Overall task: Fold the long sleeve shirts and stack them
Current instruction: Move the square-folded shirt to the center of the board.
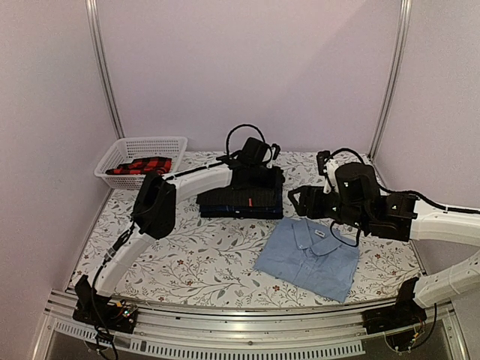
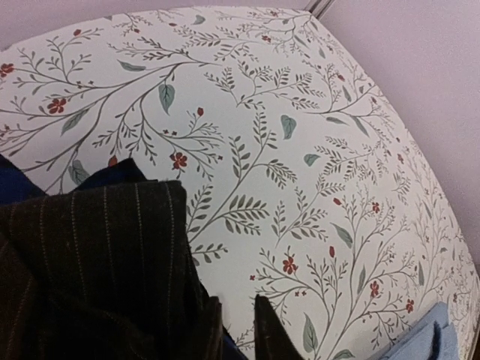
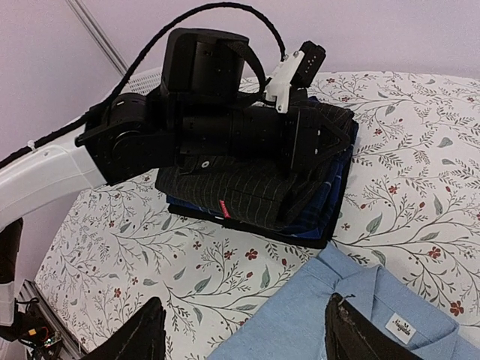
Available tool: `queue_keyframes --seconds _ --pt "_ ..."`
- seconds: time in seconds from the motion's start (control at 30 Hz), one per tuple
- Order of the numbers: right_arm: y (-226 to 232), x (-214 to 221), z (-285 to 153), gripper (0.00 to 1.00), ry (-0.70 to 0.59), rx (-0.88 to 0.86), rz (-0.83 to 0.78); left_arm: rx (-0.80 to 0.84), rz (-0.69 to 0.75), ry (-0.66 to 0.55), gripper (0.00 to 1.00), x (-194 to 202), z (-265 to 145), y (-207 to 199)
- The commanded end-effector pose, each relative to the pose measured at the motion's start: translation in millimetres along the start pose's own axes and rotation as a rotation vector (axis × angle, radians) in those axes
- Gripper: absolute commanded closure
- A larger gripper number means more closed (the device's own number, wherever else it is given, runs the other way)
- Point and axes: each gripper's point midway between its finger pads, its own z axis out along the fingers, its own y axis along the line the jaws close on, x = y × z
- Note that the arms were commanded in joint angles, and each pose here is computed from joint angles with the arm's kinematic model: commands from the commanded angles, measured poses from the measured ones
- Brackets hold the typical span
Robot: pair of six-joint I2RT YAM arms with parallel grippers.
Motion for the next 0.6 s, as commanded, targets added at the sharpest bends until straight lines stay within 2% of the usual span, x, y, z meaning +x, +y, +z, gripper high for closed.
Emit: queue_keyframes --seconds 0.0,0.07,0.2,0.4,0.57 --pt "-20.8 8.4 -3.6 0.29 0.025 0.089 0.034 0.109 -0.007 -0.083 0.66 -30.0 -9.0 -27.3" --pt "-28.4 17.5 -3.4 0.27 0.048 0.120 0.061 0.131 -0.005 -0.100 0.54 -41.3 -18.9 -35.4" --pt "-44.3 38.6 -4.0 0.26 0.093 0.168 0.100 0.197 0.010 -0.135 0.39 -64.7 -45.3 -59.7" --pt "-64.3 60.2 -5.4 0.25 0.140 0.227 0.150 0.257 0.032 -0.129 0.29 -75.4 -87.6 -89.7" --pt "-84.8 78.8 -7.5 0.24 0.192 0.275 0.201 0.268 0.039 -0.077 0.28 -57.3 -122.2 -106.1"
